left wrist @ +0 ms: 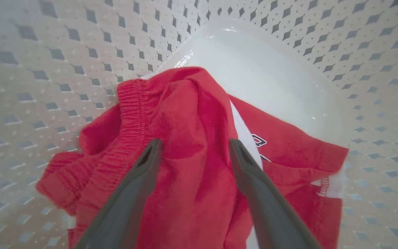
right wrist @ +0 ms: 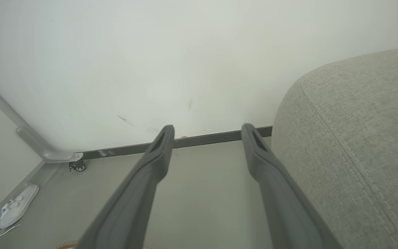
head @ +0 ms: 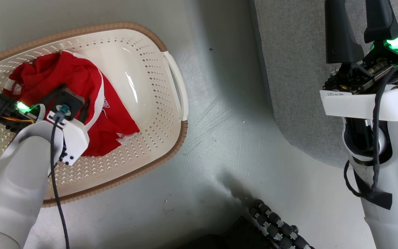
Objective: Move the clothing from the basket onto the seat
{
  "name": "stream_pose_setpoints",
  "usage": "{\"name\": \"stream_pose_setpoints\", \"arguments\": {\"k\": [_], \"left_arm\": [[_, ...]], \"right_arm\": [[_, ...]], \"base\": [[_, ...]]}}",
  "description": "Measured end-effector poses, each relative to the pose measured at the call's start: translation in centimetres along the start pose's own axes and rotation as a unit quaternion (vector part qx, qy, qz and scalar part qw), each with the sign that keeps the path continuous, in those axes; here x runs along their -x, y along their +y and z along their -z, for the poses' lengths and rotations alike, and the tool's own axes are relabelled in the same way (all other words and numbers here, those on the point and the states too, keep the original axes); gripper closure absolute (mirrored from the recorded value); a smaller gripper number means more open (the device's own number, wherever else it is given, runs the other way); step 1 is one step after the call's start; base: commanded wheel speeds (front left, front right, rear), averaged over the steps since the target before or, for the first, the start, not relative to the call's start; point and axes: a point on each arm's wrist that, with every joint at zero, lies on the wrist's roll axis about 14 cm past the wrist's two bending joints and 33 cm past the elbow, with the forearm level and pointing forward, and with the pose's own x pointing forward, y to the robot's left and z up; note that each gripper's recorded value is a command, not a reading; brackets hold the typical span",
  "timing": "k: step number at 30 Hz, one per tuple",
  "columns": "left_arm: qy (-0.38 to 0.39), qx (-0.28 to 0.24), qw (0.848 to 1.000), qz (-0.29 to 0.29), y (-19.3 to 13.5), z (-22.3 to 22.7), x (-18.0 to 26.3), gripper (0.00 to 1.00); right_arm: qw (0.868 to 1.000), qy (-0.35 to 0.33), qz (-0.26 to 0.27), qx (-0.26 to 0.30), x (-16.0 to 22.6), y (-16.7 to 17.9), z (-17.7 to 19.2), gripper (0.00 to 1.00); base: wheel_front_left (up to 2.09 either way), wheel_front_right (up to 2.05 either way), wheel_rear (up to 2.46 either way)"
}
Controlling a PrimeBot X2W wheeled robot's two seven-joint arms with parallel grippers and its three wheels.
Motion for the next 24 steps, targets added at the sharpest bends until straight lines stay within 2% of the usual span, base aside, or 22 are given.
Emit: {"name": "stream_pose_setpoints", "arguments": {"k": [3,10,24], "left_arm": [[0.005,-0.004,1.0,0.001,-0.1,0.2,-0.1,0.0],[-0.006,-0.007,0.999,-0.032,2.0,-1.0,-0.5,0.0],[0.028,-0.016,0.999,-0.019,1.2,0.7,-0.6,0.0]], "right_arm": [[1.0,0.0,0.001,0.001,0.0,-0.1,-0.1,0.0],[1.0,0.0,0.001,0.002,0.0,-0.1,-0.1,0.0],[1.0,0.002,0.0,0.002,0.1,0.0,0.1,0.0]], "base": [[0.0,0.0,0.0],[0.0,0.0,0.0],[0.0,0.0,0.0]]}}
